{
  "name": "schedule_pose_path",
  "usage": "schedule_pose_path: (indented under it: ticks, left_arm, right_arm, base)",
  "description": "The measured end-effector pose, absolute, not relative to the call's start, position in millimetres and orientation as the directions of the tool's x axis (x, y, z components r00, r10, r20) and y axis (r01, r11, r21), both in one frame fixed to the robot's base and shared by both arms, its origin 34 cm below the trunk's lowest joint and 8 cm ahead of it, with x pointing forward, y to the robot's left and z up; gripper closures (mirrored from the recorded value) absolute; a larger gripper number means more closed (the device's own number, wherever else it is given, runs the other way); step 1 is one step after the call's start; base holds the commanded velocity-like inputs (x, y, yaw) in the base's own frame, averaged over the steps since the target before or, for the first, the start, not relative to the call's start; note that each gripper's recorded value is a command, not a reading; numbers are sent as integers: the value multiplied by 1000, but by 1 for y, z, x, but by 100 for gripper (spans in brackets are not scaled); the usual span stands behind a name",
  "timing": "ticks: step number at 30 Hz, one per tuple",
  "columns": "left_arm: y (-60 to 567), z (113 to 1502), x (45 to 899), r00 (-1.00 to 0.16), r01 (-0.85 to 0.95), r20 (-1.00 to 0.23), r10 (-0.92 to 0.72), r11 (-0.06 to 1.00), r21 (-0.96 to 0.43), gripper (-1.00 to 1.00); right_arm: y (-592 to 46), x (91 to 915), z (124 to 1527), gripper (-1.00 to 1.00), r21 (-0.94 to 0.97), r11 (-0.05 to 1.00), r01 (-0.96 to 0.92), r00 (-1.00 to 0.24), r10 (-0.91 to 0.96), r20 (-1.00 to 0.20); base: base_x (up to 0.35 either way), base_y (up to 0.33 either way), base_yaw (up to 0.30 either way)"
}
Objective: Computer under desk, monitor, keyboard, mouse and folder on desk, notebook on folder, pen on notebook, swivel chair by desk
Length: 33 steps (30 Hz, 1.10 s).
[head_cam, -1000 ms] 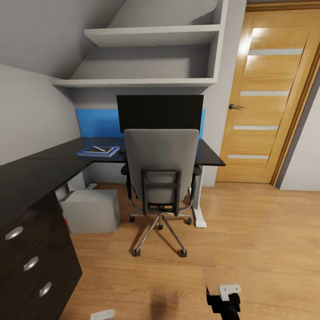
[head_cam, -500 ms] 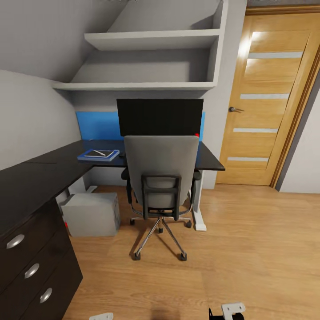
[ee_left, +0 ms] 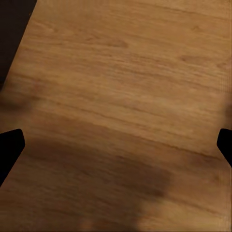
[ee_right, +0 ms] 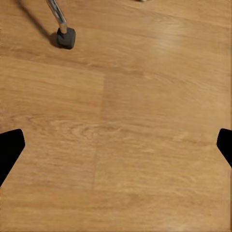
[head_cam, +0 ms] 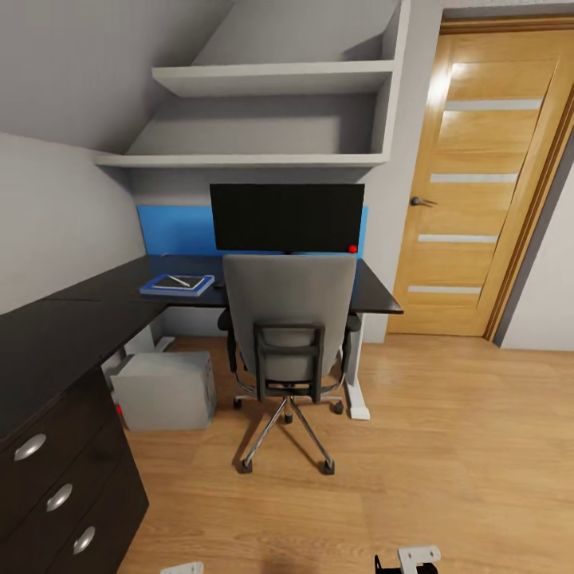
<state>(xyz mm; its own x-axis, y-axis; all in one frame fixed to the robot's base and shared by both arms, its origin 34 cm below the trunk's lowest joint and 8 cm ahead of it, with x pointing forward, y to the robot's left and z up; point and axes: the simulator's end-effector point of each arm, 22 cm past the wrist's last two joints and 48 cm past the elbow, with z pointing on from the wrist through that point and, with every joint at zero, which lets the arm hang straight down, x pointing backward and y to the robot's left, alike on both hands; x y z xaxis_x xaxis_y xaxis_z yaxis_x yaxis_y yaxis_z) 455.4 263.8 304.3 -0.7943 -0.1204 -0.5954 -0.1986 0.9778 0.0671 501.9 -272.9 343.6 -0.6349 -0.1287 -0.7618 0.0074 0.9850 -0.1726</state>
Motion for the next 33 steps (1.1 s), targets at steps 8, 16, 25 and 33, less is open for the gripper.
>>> schedule_pose_path:
  ticks: [8, 16, 25, 33]
  left_arm:
    - [264, 322, 459, -795, -200, -595, -121, 977, 69, -100]
    - [267, 339, 462, -794, -202, -595, -121, 977, 72, -100]
    - [271, 358, 466, -795, -204, -595, -119, 976, 76, -100]
    - [270, 374, 469, -795, -201, -595, -117, 977, 76, -100]
  right_arm:
    - [-273, 505, 361, -100, -173, 985, 7, -635, -129, -761]
    - [-273, 509, 378, -100, -172, 985, 7, -635, -128, -761]
    - [-273, 513, 397, -100, -173, 985, 7, -636, -129, -761]
    - [-273, 516, 413, -100, -173, 985, 7, -636, -129, -761]
  base:
    - [0, 0, 0]
    - [0, 0, 0]
    - [0, 0, 0]
    - [0, 0, 0]
